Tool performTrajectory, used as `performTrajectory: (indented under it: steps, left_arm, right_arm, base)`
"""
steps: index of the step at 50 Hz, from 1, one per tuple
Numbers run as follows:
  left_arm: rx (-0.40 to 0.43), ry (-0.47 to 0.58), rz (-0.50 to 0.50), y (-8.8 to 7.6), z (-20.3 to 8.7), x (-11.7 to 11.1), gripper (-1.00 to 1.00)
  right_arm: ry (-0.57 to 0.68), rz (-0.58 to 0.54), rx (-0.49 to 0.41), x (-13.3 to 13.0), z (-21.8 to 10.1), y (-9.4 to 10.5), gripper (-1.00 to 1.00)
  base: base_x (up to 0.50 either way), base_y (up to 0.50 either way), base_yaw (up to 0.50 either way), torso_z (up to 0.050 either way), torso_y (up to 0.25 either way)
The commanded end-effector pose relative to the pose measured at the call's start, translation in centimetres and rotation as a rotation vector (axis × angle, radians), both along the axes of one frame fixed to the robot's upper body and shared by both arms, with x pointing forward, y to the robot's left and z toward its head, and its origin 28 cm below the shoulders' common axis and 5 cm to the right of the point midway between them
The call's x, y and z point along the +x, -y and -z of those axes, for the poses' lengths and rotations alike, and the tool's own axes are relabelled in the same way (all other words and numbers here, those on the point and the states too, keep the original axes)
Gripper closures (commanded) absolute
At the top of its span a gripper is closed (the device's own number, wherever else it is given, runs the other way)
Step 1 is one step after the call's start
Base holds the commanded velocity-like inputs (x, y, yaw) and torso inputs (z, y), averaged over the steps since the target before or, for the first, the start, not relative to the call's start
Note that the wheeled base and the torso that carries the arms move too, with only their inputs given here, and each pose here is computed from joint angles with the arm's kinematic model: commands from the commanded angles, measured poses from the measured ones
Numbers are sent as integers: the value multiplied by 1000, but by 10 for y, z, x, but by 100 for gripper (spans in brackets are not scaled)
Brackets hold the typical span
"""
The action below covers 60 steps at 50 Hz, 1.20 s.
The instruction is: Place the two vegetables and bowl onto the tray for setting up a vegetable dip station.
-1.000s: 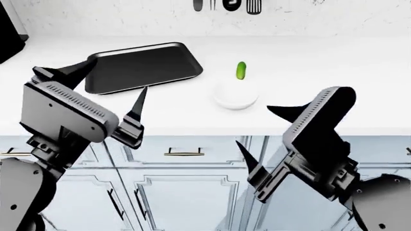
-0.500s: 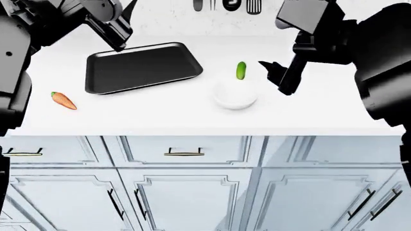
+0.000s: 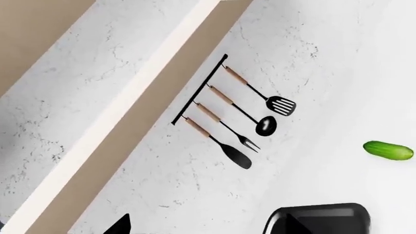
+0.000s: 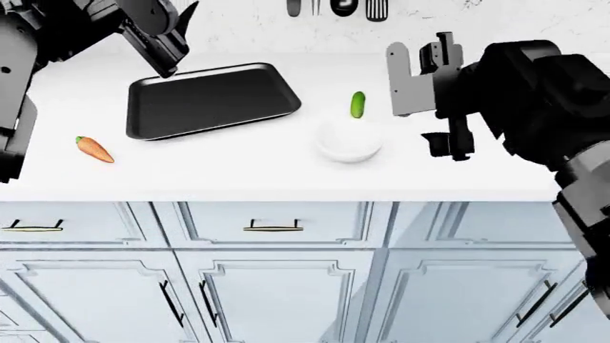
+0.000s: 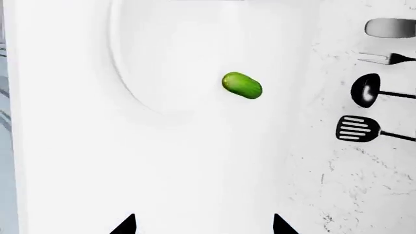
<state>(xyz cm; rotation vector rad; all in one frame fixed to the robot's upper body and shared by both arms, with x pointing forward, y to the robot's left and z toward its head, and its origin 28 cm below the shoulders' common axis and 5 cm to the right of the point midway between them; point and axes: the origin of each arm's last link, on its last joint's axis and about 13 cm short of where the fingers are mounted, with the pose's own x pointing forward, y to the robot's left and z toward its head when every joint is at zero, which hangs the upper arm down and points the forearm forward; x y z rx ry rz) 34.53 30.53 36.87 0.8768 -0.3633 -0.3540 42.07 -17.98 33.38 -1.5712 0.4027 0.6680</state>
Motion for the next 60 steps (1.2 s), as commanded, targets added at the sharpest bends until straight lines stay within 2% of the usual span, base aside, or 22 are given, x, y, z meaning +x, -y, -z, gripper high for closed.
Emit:
performTrajectory:
  steps: [1, 7, 15, 25, 33, 48, 60]
  left_arm:
    - [11, -35, 7, 1, 16, -1, -100]
    - [13, -42, 4, 1, 17, 0, -100]
    - [24, -42, 3, 2, 18, 0, -100]
    - [23, -53, 1, 0, 22, 2, -100]
    - [22, -53, -1, -1, 25, 1, -100]
    - [20, -54, 4, 0, 26, 3, -100]
    - [14, -51, -3, -2, 30, 5, -100]
  right_arm:
    - [-53, -71, -116, 15, 19, -13, -100]
    - [-47, -101, -133, 16, 17, -19, -100]
    - [20, -176, -160, 17, 21, -28, -100]
    - [33, -207, -133, 19, 33, -41, -100]
    - [34, -204, -130, 20, 33, -44, -100]
    - [42, -265, -81, 21, 61, -63, -100]
    - [23, -264, -76, 21, 67, -66, -100]
  base:
    - [0, 0, 0, 0, 0]
    - [0, 0, 0, 0, 0]
    - [0, 0, 0, 0, 0]
    - [0, 0, 0, 0, 0]
    - [0, 0, 0, 0, 0]
    - [0, 0, 0, 0, 0]
    - [0, 0, 0, 0, 0]
